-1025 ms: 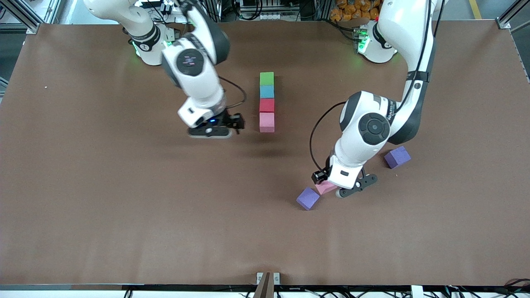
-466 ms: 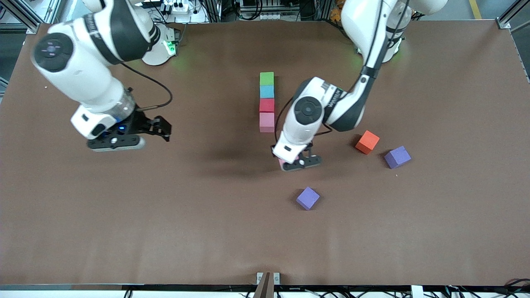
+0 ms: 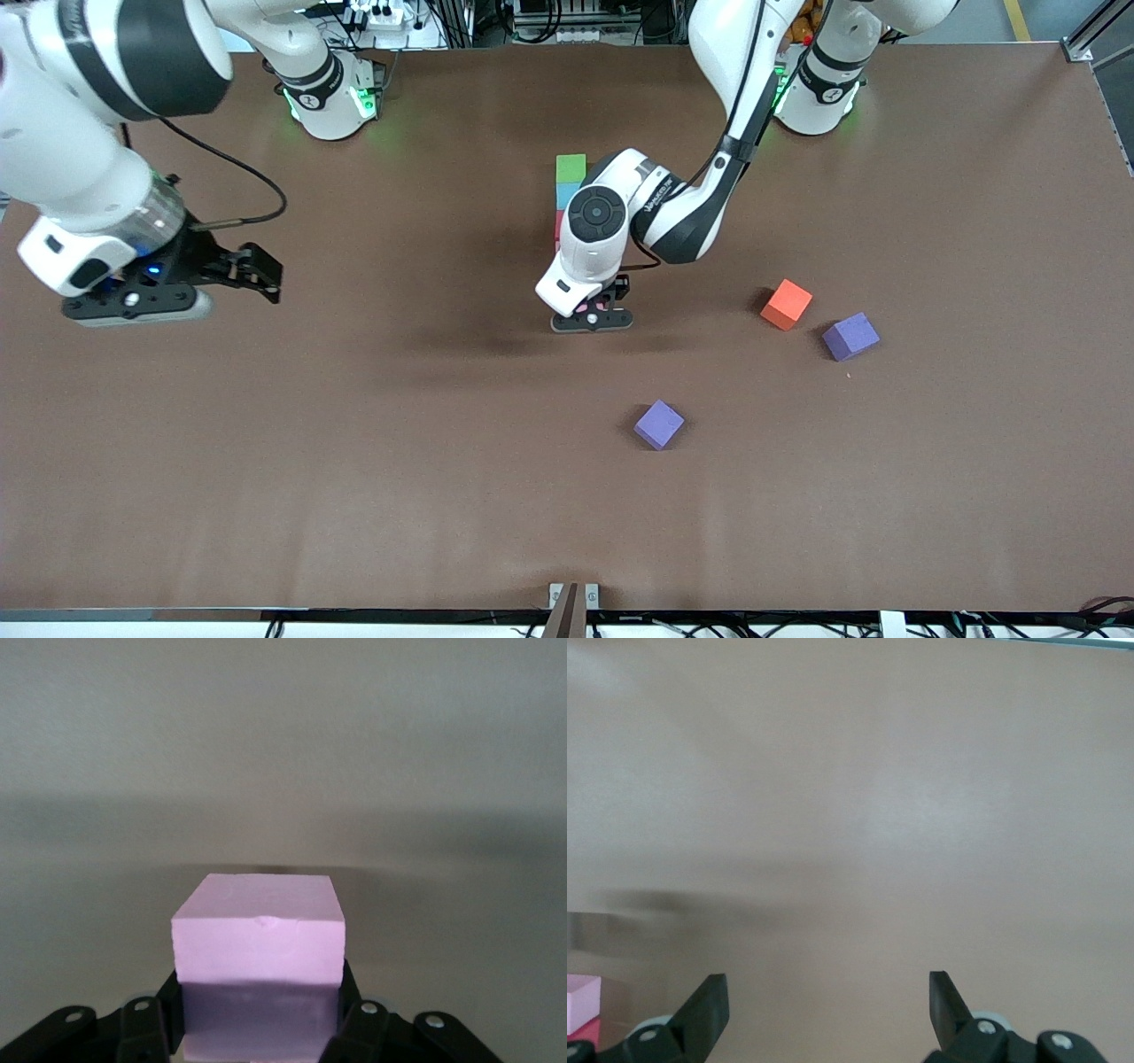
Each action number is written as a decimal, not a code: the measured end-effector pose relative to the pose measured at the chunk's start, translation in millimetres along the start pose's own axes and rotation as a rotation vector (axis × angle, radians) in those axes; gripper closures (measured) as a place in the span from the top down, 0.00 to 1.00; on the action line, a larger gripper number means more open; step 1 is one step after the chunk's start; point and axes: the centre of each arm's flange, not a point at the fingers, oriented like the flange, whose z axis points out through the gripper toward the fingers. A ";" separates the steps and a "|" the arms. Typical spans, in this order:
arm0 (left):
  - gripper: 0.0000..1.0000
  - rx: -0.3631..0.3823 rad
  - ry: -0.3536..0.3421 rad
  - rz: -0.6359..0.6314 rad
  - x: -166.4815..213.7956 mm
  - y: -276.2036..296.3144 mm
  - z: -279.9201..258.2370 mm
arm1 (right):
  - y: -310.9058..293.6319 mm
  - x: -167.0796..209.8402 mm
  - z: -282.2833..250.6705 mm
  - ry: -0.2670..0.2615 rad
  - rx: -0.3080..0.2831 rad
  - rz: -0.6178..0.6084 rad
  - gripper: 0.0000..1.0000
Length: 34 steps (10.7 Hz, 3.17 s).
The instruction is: Arrange blocks into number 1
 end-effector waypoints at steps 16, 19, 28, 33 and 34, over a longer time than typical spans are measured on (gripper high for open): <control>0.68 0.023 -0.035 0.067 -32.1 23.0 41.4 | 68.4 1.1 -33.3 -0.010 -0.007 0.021 1.00; 1.00 -0.004 0.014 0.072 -21.4 25.7 18.4 | 66.1 1.4 -32.8 -0.012 -0.007 0.017 1.00; 1.00 -0.004 0.180 -0.146 62.0 -155.6 -279.4 | 68.9 2.4 -28.8 -0.023 -0.007 0.022 1.00; 1.00 -0.016 0.145 -0.196 100.2 -332.0 -345.6 | 68.4 3.0 -28.3 -0.024 -0.007 0.022 1.00; 1.00 -0.012 0.146 -0.203 99.3 -360.9 -358.2 | 68.3 3.0 -28.3 -0.023 -0.006 0.021 1.00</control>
